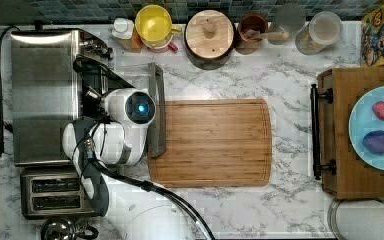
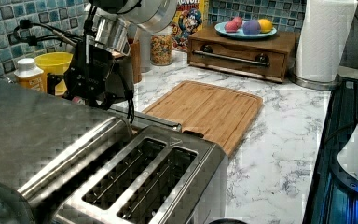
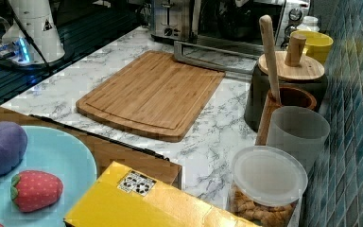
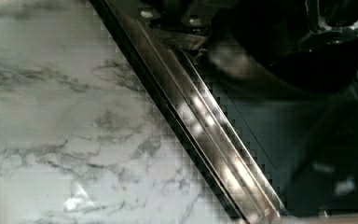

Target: Put the bowl in the oven.

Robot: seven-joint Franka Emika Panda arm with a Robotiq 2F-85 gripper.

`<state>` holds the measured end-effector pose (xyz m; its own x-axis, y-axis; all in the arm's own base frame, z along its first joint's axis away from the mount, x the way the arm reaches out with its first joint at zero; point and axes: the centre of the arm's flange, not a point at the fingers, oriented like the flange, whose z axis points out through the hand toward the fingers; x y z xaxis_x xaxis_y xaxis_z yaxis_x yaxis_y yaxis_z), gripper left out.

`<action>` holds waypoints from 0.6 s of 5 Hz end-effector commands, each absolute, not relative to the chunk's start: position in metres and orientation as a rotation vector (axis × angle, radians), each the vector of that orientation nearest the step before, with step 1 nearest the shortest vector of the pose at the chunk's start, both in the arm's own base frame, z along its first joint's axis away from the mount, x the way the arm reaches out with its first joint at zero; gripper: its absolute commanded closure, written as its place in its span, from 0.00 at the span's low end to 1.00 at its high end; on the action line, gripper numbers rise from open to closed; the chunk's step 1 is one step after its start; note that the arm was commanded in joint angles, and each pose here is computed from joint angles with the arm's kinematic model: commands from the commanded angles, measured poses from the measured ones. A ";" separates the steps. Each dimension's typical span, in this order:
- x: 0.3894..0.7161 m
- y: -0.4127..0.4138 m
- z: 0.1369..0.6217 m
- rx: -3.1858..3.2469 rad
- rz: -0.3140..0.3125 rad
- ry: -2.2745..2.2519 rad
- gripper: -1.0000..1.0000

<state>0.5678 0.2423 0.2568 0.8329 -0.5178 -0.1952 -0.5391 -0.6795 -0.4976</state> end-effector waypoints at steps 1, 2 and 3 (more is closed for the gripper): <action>0.555 0.185 0.332 -2.443 -0.069 0.747 0.50; 0.548 0.142 0.369 -2.381 -0.159 0.773 0.50; 0.552 0.114 0.386 -2.446 -0.165 0.718 0.50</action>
